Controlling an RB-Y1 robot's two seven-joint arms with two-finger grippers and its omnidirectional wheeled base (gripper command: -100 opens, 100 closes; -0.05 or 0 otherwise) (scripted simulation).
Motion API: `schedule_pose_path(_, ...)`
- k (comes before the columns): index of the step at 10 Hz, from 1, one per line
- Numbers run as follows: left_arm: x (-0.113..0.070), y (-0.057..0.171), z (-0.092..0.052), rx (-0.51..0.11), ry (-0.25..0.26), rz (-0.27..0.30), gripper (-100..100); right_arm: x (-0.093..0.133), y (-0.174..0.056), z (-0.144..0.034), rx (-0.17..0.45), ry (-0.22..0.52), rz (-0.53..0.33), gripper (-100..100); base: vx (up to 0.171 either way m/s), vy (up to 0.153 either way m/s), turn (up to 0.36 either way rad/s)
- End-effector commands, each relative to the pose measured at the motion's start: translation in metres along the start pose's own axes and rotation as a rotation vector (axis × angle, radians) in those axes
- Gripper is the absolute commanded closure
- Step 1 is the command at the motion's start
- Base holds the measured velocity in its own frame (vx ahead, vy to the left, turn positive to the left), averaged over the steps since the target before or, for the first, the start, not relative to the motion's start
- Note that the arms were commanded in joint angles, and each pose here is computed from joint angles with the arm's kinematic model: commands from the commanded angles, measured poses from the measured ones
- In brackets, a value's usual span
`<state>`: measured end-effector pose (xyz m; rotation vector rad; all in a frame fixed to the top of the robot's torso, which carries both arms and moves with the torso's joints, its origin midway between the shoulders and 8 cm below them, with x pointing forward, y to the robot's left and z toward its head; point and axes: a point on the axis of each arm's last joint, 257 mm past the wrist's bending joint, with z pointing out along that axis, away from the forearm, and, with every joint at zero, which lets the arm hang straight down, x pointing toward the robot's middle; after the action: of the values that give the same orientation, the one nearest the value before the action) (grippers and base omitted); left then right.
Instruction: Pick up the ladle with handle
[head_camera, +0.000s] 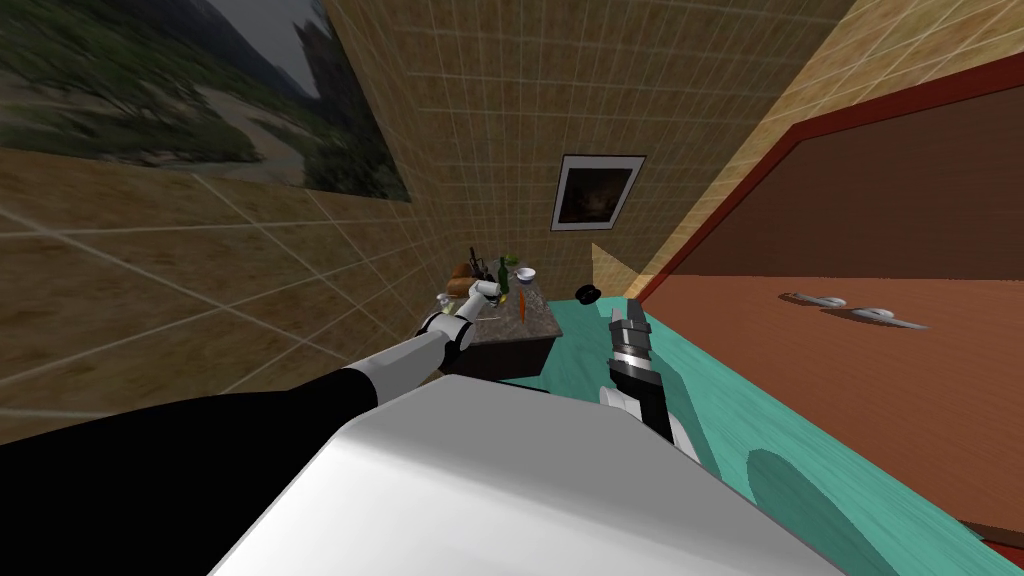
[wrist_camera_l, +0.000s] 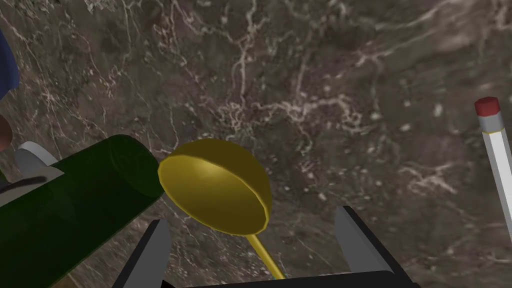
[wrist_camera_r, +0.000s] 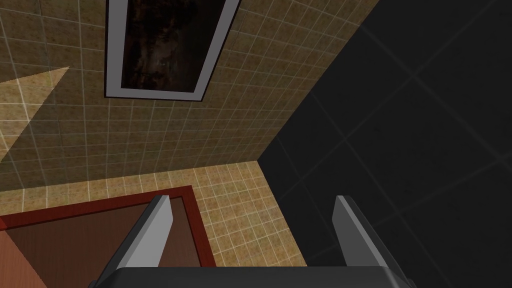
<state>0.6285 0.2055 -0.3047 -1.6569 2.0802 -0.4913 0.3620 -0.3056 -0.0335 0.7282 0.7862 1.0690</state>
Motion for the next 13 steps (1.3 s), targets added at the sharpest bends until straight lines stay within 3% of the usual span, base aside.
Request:
schedule_pose_path(1,0.000,0.000,0.000,0.000,0.000,0.000,-100,0.000,0.000,0.000,0.000,0.000,0.000,0,0.013,0.003,-0.001)
schedule_pose_path(2,0.000,0.001,0.000,-0.003,0.000,-0.001,0,0.000,0.000,0.000,0.000,0.000,0.000,0,0.000,0.000,0.000)
schedule_pose_path(3,-0.005,0.001,0.003,-0.003,-0.009,-0.013,-100,0.000,0.000,0.000,0.000,0.000,0.000,0,-0.001,0.016,-0.075)
schedule_pose_path(10,-0.021,-0.005,0.012,0.009,-0.045,-0.064,-100,0.000,0.000,0.000,0.000,0.000,0.000,0,-0.015,0.033,-0.086)
schedule_pose_path(13,-0.025,0.003,0.018,-0.006,-0.054,-0.082,-100,0.000,0.000,0.000,0.000,0.000,0.000,0,-0.013,0.029,-0.079)
